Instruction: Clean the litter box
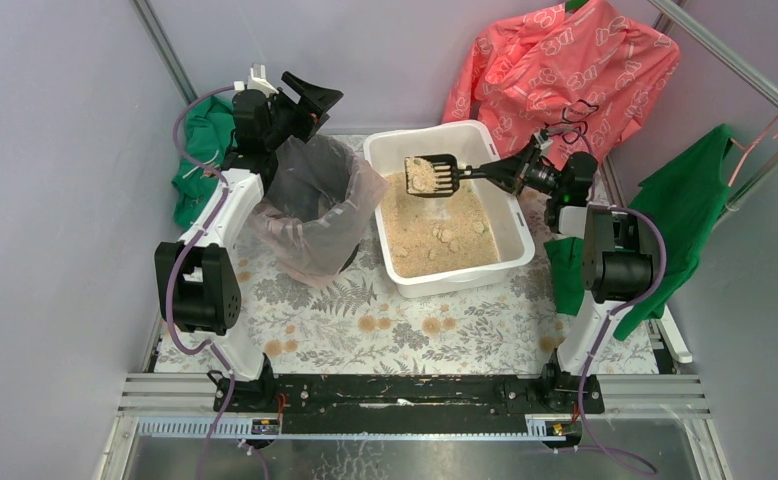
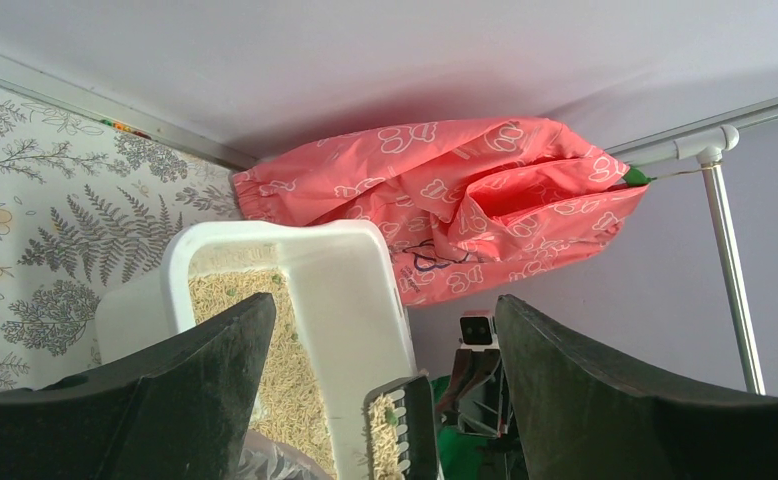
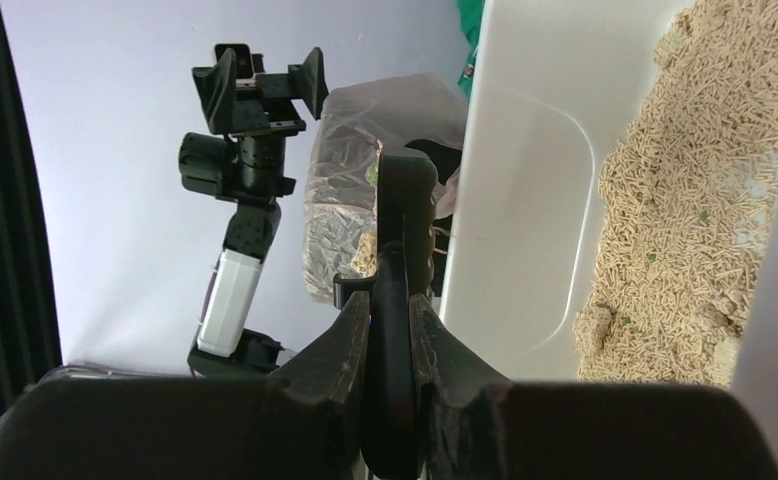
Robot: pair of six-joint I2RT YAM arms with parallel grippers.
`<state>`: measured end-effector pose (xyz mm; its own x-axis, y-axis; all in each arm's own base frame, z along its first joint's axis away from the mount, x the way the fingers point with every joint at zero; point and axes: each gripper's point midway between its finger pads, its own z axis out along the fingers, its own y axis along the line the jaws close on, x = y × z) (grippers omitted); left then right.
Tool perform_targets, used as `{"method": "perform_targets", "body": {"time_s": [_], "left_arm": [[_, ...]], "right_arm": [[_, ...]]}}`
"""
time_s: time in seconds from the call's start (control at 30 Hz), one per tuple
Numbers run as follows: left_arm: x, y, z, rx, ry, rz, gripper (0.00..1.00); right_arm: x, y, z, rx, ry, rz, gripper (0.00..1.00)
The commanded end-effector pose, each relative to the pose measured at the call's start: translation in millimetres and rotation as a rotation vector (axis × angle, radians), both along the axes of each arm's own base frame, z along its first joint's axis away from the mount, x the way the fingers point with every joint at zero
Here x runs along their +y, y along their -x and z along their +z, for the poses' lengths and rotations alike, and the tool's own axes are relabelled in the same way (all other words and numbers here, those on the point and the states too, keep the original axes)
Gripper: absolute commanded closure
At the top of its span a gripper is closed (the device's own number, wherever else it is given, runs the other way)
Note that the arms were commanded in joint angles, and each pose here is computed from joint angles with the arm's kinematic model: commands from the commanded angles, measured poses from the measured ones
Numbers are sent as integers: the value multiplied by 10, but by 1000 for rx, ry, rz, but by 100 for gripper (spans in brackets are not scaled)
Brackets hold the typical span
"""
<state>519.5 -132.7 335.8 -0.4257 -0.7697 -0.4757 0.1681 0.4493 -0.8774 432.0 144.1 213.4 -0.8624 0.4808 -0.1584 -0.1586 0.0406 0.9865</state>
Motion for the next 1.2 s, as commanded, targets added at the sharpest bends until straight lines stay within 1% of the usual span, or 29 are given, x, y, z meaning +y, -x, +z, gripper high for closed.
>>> {"method": "perform_targets", "body": {"time_s": [0.0, 0.13, 0.23, 0.3, 0.4, 0.5, 0.6, 0.7, 0.8, 0.87, 1.03, 1.1, 1.17], "left_arm": [[27, -15, 105, -55, 8, -8, 12], [22, -23, 111, -56, 10, -11, 12], [29, -29, 117, -57, 10, -10, 12], [35, -34, 105, -55, 10, -11, 12], [28, -42, 94, -54, 15, -13, 12], [19, -64, 64, -48, 29, -16, 12], [0, -60, 59, -48, 58, -26, 12], [5, -43, 73, -48, 47, -24, 12], [8, -55, 42, -40, 45, -22, 12], [6, -69, 53, -42, 54, -22, 12], [7, -65, 92, -45, 40, -23, 12], [4, -67, 82, -44, 39, -26, 12], [5, -71, 77, -44, 43, -24, 12]], "right_arm": [[-197, 28, 277, -96, -9, -1, 100], [-350, -1, 283, -87, -6, -34, 100], [-492, -18, 279, -53, -3, -53, 100], [-542, -45, 249, -40, 20, -58, 100], [-486, -71, 159, -9, 65, -41, 100], [-302, -25, 133, -8, 77, 8, 100], [-424, -17, 116, -4, 63, -28, 100], [-541, -24, 108, -14, 62, -54, 100], [-343, 17, 68, -2, 62, 1, 100], [-310, 36, 52, -3, 65, 3, 100], [-624, 19, -17, 16, 62, -79, 100], [-535, 26, -27, 18, 58, -65, 100], [-298, 91, -47, 20, 60, -8, 100]]}}
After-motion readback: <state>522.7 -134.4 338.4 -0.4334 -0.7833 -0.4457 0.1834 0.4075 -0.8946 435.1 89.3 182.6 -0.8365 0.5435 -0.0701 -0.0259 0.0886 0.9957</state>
